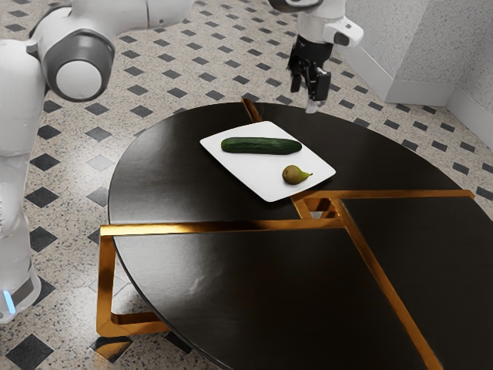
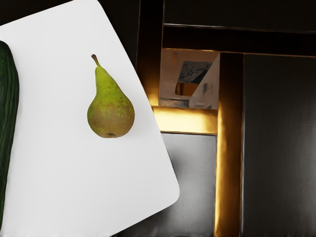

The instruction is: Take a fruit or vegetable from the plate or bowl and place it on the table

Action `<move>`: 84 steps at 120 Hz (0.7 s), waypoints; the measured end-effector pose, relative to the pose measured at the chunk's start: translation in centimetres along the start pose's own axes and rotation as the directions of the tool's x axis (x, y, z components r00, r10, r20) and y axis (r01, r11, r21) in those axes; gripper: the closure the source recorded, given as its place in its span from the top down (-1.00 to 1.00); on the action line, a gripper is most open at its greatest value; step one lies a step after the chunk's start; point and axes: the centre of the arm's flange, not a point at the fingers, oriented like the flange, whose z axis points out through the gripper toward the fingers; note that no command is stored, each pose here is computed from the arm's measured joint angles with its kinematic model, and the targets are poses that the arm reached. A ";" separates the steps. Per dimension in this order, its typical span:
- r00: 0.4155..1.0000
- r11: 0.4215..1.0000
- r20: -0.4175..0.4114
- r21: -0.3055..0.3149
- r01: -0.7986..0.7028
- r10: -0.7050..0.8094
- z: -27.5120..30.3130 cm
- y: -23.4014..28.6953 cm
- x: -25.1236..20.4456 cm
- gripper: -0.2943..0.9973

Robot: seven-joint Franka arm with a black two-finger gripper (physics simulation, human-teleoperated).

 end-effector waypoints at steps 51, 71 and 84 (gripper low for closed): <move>0.999 1.000 -0.026 0.011 0.022 -0.021 0.8 -2.1 1.5 0.54; 0.993 0.993 -0.048 0.052 0.108 -0.105 10.0 -8.7 6.7 0.54; 0.991 0.993 -0.075 0.045 0.112 -0.109 13.2 -9.5 8.4 0.54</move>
